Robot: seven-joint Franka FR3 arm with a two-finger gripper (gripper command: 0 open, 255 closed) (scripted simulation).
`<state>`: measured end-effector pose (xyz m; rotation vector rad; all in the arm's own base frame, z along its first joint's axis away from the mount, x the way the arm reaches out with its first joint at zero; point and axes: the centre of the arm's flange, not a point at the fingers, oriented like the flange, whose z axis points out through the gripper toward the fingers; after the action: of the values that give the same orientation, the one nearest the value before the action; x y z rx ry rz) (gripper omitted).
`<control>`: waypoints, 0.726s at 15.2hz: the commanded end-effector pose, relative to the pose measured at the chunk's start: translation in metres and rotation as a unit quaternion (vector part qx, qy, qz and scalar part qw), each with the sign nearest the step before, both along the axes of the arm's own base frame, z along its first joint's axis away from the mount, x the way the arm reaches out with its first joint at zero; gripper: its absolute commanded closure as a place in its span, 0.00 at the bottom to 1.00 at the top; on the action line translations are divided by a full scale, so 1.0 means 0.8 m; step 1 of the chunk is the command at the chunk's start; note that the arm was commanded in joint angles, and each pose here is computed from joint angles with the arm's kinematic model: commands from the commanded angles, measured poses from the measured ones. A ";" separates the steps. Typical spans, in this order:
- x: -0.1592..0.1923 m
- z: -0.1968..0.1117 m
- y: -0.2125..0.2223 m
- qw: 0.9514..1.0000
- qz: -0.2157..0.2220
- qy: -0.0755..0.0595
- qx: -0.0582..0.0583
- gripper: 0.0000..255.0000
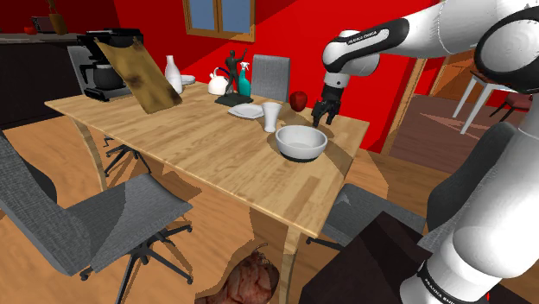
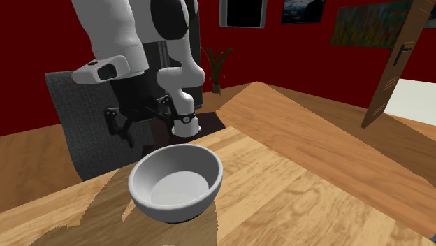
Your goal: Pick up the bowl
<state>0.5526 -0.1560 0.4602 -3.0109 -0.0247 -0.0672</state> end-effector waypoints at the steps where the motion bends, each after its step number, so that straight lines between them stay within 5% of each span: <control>1: 0.023 -0.018 -0.020 1.000 0.000 0.003 0.001 0.00; 6: 0.075 -0.061 -0.060 1.000 0.000 0.010 0.003 0.00; 11: 0.075 -0.094 -0.060 1.000 0.000 0.010 0.003 0.00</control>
<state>0.6119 -0.2044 0.3912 -3.0052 -0.0240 -0.0351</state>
